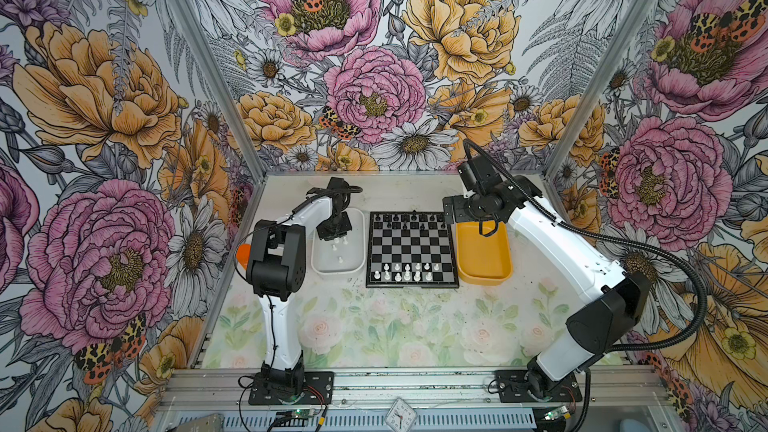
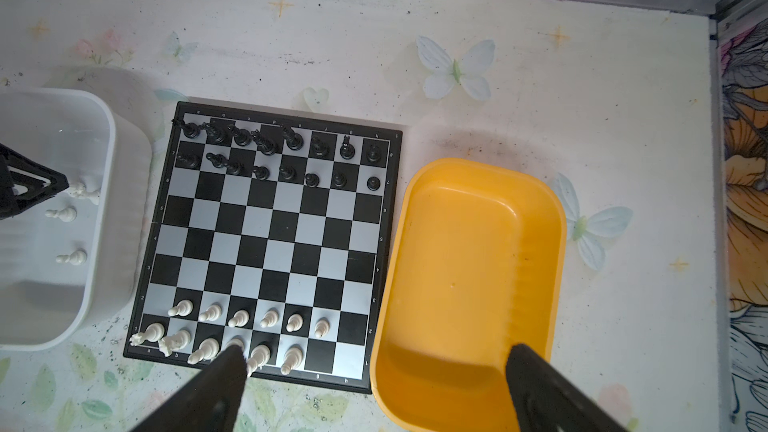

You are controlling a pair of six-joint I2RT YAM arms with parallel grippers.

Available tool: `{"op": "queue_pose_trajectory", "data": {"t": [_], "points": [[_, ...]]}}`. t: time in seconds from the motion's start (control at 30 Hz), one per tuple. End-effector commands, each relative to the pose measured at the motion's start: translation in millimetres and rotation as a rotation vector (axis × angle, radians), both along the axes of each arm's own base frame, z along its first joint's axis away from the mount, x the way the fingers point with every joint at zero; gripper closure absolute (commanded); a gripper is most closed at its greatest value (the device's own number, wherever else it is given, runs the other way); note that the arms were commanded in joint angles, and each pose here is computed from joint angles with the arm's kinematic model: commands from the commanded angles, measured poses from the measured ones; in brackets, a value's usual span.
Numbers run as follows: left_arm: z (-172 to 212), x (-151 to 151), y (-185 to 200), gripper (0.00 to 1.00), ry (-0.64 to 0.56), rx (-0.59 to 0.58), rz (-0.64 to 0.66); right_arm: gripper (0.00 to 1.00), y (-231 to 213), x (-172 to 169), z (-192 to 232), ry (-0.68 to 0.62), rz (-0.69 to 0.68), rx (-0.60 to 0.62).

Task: Set up the chess pieces on the board
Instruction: 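Lower the open left gripper into the white tray around a white piece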

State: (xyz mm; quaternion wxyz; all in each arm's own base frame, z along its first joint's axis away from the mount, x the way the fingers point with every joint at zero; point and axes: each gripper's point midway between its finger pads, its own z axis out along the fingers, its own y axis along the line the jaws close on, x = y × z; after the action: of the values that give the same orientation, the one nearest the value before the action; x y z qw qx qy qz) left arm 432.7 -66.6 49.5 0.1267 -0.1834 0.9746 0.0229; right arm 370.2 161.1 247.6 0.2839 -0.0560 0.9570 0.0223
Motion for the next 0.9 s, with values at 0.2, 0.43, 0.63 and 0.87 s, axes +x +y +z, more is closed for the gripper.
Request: {"op": "queue_pose_trajectory", "data": {"t": [0.2,0.43,0.63,0.87], "points": [[4,7,-2,0.68,-0.022,-0.021,-0.032,0.0,-5,0,11,-0.027,-0.019,0.005],[6,7,-1,0.61,-0.027,-0.016,-0.027,0.0,-4,0,12,-0.027,-0.016,0.011],[1,11,2,0.61,-0.021,-0.021,0.005,0.0,-4,0,12,-0.028,-0.022,0.018],[-1,12,6,0.62,-0.019,-0.021,0.026,0.0,-5,-2,11,-0.025,-0.031,0.018]]}}
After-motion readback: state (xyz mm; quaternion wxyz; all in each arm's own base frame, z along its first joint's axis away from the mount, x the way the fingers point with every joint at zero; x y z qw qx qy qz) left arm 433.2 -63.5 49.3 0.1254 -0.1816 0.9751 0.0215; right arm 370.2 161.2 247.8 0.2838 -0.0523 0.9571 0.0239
